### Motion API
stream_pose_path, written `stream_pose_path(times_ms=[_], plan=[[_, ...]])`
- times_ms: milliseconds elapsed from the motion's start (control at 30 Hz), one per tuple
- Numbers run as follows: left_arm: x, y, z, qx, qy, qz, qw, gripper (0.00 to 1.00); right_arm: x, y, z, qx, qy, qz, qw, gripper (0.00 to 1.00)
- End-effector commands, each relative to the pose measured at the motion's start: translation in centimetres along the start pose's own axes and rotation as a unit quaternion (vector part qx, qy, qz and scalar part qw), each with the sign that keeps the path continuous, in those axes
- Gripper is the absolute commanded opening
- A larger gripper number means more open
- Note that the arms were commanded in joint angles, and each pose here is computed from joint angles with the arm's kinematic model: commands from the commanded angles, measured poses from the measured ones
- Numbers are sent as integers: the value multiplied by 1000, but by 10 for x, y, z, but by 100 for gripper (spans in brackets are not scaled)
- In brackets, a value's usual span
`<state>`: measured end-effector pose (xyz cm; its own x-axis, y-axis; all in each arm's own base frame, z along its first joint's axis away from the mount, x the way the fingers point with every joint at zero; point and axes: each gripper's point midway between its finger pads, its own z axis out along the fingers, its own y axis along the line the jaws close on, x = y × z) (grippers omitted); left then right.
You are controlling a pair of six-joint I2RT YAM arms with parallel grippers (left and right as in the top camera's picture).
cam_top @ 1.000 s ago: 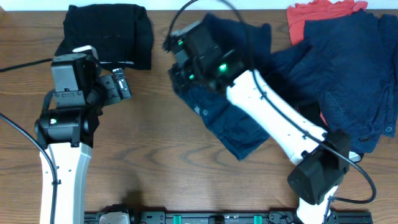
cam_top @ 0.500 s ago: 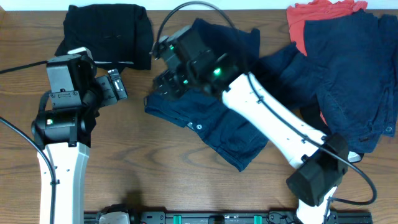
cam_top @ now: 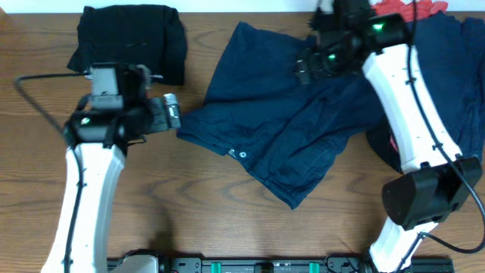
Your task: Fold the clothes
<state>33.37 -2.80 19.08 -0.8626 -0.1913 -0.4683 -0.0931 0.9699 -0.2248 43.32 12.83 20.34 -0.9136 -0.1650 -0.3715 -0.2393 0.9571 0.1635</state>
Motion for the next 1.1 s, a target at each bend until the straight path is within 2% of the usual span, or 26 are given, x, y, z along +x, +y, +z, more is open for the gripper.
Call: stream_pose_path(times_ms=[0,67,200,433,700,1067], plan=[[6,-9,13,10,23,7,1000,98,12,-47,4,37,11,37,999,85],[7,-9,18,9,30,6,999,98,21,-74,16,47,17,69,996,76],[8,-8,23,7,38,5,999,98,44,-113,41,33,28,126,991,70],[8,-8,23,7,38,5,999,98,102,-145,67,-14,77,180,980,73],[8,-8,23,7,38,5,999,98,140,-158,81,-16,110,200,973,76],[8,-8,23,7,36,9,999,99,176,-206,98,45,99,281,954,83]])
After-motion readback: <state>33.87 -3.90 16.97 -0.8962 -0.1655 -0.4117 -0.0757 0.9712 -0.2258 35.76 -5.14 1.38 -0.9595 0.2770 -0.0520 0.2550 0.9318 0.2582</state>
